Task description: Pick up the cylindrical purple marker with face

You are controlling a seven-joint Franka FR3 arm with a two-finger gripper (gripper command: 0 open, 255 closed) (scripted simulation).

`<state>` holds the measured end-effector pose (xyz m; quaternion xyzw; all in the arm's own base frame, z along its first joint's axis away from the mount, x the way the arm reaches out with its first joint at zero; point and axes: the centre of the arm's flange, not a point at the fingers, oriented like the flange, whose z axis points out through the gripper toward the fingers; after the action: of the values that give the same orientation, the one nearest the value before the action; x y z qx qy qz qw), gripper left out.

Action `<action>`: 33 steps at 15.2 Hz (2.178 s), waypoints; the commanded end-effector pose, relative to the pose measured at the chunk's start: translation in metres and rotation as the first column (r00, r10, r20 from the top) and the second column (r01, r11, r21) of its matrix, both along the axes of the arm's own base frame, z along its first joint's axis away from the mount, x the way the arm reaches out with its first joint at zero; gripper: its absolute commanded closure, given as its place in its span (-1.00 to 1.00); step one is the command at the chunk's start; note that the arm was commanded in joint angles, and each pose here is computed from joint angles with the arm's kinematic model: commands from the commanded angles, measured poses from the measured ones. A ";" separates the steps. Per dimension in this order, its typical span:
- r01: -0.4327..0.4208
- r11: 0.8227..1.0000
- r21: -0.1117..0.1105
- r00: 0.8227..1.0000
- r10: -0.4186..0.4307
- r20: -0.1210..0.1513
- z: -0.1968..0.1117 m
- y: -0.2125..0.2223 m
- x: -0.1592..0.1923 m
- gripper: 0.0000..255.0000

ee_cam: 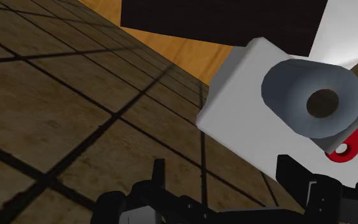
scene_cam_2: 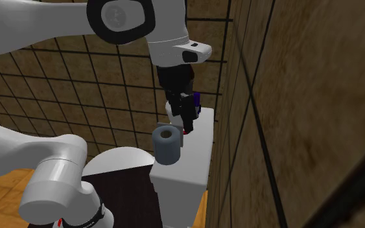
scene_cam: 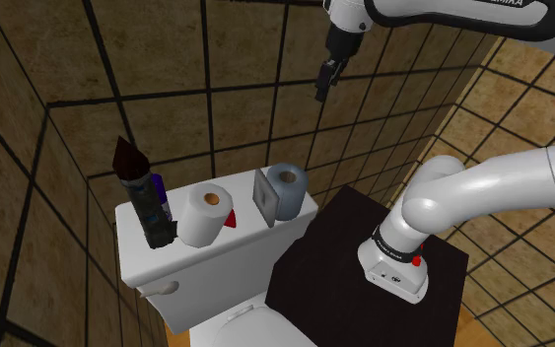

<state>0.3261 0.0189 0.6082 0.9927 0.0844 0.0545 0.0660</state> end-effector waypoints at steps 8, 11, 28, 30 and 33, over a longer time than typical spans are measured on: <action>0.018 1.000 0.023 1.000 -0.017 -0.022 -0.032 0.077 0.035 -1.00; 0.026 0.999 0.032 0.999 -0.025 -0.031 -0.045 0.111 0.050 -1.00; 0.071 0.994 0.085 0.994 -0.064 -0.085 -0.116 0.299 0.139 -1.00; 0.077 0.993 0.091 0.993 -0.069 -0.092 -0.124 0.321 0.150 -1.00; 0.085 0.991 0.100 0.992 -0.075 -0.102 -0.136 0.354 0.166 -1.00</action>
<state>0.4896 0.3592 0.4765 0.9988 0.0466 0.0089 0.0141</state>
